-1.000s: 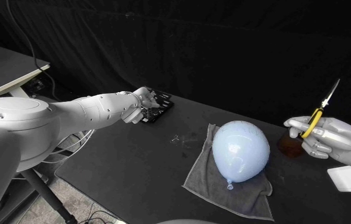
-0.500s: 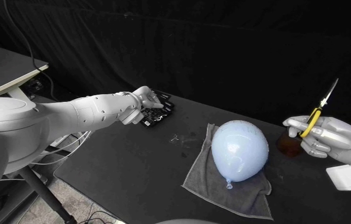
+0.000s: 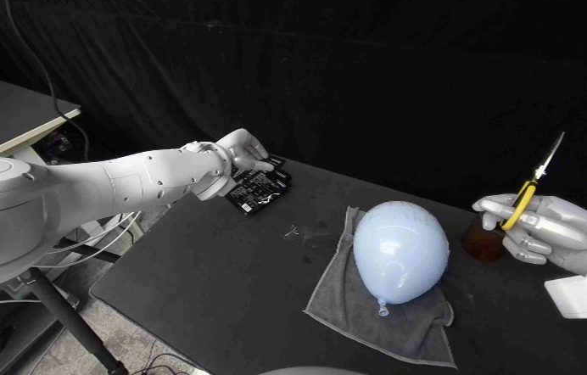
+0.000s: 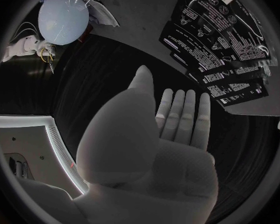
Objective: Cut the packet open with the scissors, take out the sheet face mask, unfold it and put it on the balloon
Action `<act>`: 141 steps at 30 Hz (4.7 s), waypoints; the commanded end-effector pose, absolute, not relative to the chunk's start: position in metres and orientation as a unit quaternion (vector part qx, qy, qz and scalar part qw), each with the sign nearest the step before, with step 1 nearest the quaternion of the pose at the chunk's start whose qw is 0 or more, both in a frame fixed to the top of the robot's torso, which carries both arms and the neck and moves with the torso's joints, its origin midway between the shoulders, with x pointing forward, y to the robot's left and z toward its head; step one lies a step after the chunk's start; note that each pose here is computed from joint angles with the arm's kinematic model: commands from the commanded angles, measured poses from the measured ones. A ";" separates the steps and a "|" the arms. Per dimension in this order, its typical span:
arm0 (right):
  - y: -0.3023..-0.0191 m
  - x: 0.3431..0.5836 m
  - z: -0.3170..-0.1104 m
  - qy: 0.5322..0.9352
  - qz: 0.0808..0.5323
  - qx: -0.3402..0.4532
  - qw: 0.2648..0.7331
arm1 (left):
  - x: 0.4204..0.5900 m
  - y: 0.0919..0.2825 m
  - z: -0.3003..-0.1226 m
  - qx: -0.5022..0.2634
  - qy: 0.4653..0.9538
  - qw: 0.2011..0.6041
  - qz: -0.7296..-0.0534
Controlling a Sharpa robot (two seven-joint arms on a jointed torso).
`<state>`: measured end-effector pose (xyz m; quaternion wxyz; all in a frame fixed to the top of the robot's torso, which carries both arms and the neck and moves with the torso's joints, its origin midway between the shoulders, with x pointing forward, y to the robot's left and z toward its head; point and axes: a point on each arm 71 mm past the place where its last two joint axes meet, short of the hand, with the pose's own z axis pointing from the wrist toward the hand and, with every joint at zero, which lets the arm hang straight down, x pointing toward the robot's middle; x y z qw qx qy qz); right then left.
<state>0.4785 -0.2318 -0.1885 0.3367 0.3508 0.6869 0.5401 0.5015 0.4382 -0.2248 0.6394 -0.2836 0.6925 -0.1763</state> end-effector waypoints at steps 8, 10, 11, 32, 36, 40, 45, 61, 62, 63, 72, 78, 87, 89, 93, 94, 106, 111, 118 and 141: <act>-0.230 0.478 -0.188 0.688 0.545 0.342 0.336 | 0.500 0.424 -0.244 -0.244 0.716 0.647 -0.097; -0.230 0.478 -0.188 0.688 0.545 0.342 0.336 | 0.499 0.423 -0.248 -0.244 0.719 0.645 -0.087; -0.230 0.478 -0.188 0.688 0.545 0.342 0.336 | 0.498 0.422 -0.250 -0.244 0.720 0.644 -0.083; -0.231 0.478 -0.189 0.688 0.544 0.342 0.338 | 0.486 0.407 -0.287 -0.220 0.738 0.636 -0.049; -0.232 0.478 -0.189 0.688 0.543 0.342 0.338 | 0.484 0.406 -0.295 -0.222 0.742 0.631 -0.043; -0.233 0.477 -0.189 0.688 0.543 0.342 0.339 | 0.483 0.409 -0.298 -0.224 0.739 0.634 -0.036; -0.233 0.477 -0.189 0.688 0.542 0.343 0.339 | 0.483 0.413 -0.300 -0.226 0.737 0.636 -0.029; -0.234 0.477 -0.189 0.689 0.542 0.342 0.340 | 0.482 0.410 -0.302 -0.227 0.747 0.625 -0.032; -0.234 0.477 -0.189 0.689 0.542 0.342 0.340 | 0.482 0.410 -0.302 -0.227 0.747 0.624 -0.032; -0.234 0.477 -0.189 0.689 0.542 0.342 0.340 | 0.482 0.410 -0.303 -0.228 0.747 0.623 -0.032; -0.234 0.477 -0.189 0.689 0.541 0.340 0.341 | 0.482 0.410 -0.303 -0.235 0.750 0.618 -0.035; -0.235 0.477 -0.189 0.689 0.541 0.340 0.341 | 0.481 0.410 -0.303 -0.237 0.749 0.617 -0.038; -0.235 0.477 -0.189 0.689 0.541 0.340 0.342 | 0.481 0.410 -0.303 -0.242 0.749 0.616 -0.042; -0.235 0.477 -0.189 0.689 0.541 0.340 0.342 | 0.480 0.409 -0.303 -0.244 0.749 0.615 -0.043; -0.235 0.477 -0.189 0.689 0.541 0.340 0.343 | 0.479 0.409 -0.303 -0.246 0.749 0.613 -0.047; -0.235 0.477 -0.189 0.689 0.540 0.340 0.343 | 0.479 0.408 -0.303 -0.247 0.750 0.612 -0.047; -0.236 0.477 -0.189 0.689 0.540 0.340 0.344 | 0.473 0.400 -0.302 -0.259 0.757 0.596 -0.072; -0.236 0.478 -0.189 0.689 0.540 0.340 0.344 | 0.471 0.399 -0.302 -0.262 0.758 0.592 -0.079; -0.236 0.478 -0.189 0.689 0.539 0.340 0.344 | 0.471 0.400 -0.302 -0.266 0.758 0.590 -0.081; -0.237 0.479 -0.191 0.690 0.537 0.342 0.345 | 0.469 0.395 -0.293 -0.280 0.752 0.582 -0.129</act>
